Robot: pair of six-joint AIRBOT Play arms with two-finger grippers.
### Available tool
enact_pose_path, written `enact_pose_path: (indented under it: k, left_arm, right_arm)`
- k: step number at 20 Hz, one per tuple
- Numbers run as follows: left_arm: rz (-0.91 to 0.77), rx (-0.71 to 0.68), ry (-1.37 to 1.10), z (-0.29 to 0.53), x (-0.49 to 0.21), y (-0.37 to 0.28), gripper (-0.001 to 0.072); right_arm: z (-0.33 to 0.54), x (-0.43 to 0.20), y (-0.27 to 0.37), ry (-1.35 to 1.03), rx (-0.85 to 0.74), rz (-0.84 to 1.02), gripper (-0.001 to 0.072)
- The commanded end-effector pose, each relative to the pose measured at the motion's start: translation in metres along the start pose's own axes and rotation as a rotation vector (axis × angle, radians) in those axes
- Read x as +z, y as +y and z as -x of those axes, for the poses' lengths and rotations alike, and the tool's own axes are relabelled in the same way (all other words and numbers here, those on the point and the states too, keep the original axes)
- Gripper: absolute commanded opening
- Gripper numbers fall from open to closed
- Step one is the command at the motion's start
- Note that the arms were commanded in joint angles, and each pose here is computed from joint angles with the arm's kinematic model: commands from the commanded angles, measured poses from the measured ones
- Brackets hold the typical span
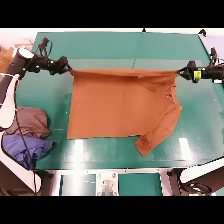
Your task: Fold the shirts.
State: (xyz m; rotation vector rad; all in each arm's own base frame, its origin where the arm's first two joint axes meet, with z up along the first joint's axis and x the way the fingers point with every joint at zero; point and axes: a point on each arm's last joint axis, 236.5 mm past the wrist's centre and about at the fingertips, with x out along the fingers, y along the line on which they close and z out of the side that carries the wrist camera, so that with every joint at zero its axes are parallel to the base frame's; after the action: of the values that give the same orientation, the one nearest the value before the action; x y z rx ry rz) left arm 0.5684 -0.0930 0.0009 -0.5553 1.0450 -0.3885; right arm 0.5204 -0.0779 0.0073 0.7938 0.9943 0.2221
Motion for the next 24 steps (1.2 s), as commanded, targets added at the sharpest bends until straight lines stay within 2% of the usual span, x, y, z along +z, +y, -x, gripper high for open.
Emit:
enact_pose_path:
  k: [1, 7, 10, 13, 24]
  left_arm:
    - [0.009, 0.098, 0.207, 0.004, -0.049, 0.019, 0.0028]
    - [0.006, 0.121, 0.345, -0.006, -0.09, 0.011, 0.0028]
    - [0.029, 0.189, 0.421, -0.016, -0.122, 0.031, 0.0028]
    - [0.076, 0.226, 0.46, -0.013, -0.134, 0.039, 0.0028]
    - [0.168, 0.22, 0.569, 0.002, -0.156, 0.026, 0.0027]
  right_arm:
    - [0.004, -0.051, -0.036, 0.207, -0.118, 0.023, 0.0018]
    - [0.007, -0.097, -0.067, 0.363, -0.208, -0.01, 0.0018]
    - [0.005, -0.107, -0.075, 0.387, -0.23, -0.022, 0.0018]
    - [0.002, -0.111, -0.079, 0.389, -0.233, -0.032, 0.0019]
    - [0.001, -0.108, -0.08, 0.374, -0.242, -0.053, 0.0019]
